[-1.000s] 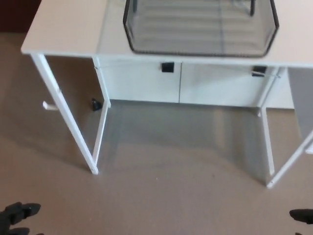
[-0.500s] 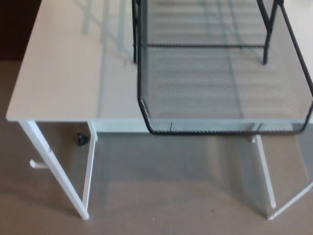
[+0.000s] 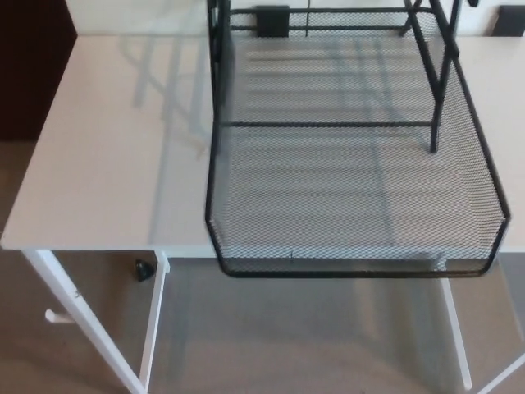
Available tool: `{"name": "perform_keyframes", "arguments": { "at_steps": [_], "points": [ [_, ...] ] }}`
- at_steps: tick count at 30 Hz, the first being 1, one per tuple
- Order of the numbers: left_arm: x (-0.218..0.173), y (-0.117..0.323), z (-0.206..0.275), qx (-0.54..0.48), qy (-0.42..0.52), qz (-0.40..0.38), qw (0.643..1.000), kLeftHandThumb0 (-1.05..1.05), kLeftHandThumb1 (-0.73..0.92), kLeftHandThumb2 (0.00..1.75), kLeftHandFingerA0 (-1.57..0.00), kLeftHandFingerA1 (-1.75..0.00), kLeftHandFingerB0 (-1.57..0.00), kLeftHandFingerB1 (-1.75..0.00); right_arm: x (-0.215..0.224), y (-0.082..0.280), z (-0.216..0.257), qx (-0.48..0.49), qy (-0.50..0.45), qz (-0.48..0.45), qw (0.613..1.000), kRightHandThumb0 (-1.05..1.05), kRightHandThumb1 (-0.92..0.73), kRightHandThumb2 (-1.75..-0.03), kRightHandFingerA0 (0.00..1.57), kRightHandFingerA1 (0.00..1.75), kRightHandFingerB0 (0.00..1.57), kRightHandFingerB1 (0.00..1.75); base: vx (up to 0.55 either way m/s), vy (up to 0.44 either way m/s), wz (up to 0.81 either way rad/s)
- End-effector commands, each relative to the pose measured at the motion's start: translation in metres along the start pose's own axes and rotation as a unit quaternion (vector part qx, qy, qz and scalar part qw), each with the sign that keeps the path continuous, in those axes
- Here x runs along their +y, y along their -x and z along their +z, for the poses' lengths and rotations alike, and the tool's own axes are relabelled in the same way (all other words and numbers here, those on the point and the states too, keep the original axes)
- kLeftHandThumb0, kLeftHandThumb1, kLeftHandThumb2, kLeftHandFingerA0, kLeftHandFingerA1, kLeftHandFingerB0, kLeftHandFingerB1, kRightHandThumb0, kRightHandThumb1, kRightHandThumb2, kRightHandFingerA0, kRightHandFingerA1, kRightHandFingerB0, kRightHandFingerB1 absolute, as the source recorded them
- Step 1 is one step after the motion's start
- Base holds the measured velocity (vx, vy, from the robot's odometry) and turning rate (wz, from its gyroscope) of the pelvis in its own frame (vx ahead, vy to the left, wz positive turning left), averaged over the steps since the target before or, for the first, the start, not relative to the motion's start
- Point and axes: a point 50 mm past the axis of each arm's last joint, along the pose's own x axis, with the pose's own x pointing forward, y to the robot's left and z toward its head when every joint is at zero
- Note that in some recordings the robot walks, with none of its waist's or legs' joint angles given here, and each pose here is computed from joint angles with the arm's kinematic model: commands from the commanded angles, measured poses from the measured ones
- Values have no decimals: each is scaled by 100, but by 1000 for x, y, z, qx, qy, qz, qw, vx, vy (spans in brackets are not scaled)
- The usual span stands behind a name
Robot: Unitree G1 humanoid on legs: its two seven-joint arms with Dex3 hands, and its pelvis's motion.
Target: The robot walk towards a table in front and then pushes a layer of a file tray back to its original position using its right hand
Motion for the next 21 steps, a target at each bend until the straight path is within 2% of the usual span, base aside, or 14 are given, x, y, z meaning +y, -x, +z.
{"name": "perform_keyframes", "arguments": {
  "at_steps": [1,7,12,13,14,15,21],
  "points": [
    [3,0,-1,-4,-20,4,1000,-28,68,60,-48,-41,-33,-36,-1,0,-2,-5,8,1,1000,-47,-69,-60,70,61,47,43,32,-92,-4],
    [3,1,1,-10,-33,0,999,-27,68,60,-47,-41,-33,-36,0,0,0,-7,9,1,1000,-46,-69,-61,72,61,50,43,8,13,-4],
    [5,0,3,-14,-32,2,999,-27,68,60,-48,-42,-33,-36,0,-1,3,-10,8,-1,1000,-47,-68,-61,70,59,48,42,36,217,3],
    [5,0,4,-14,-34,2,999,-28,68,60,-48,-42,-33,-36,0,-2,3,-9,6,-2,1000,-48,-55,-87,66,67,44,56,55,99,15],
    [6,0,5,-16,-37,1,999,-29,68,61,-48,-42,-33,-36,0,-2,3,-8,2,-1,1000,-44,-69,-61,71,59,49,42,60,45,7],
    [6,0,5,-16,-39,1,999,-29,68,61,-48,-41,-34,-36,0,-1,3,-10,0,-1,1000,-45,-68,-61,74,65,50,43,0,0,0],
    [7,0,9,-21,-42,3,999,-29,67,60,-51,-43,-35,-37,0,-3,5,-10,2,-3,1000,-43,-69,-61,70,59,49,43,33,-80,10]
  ]
}}
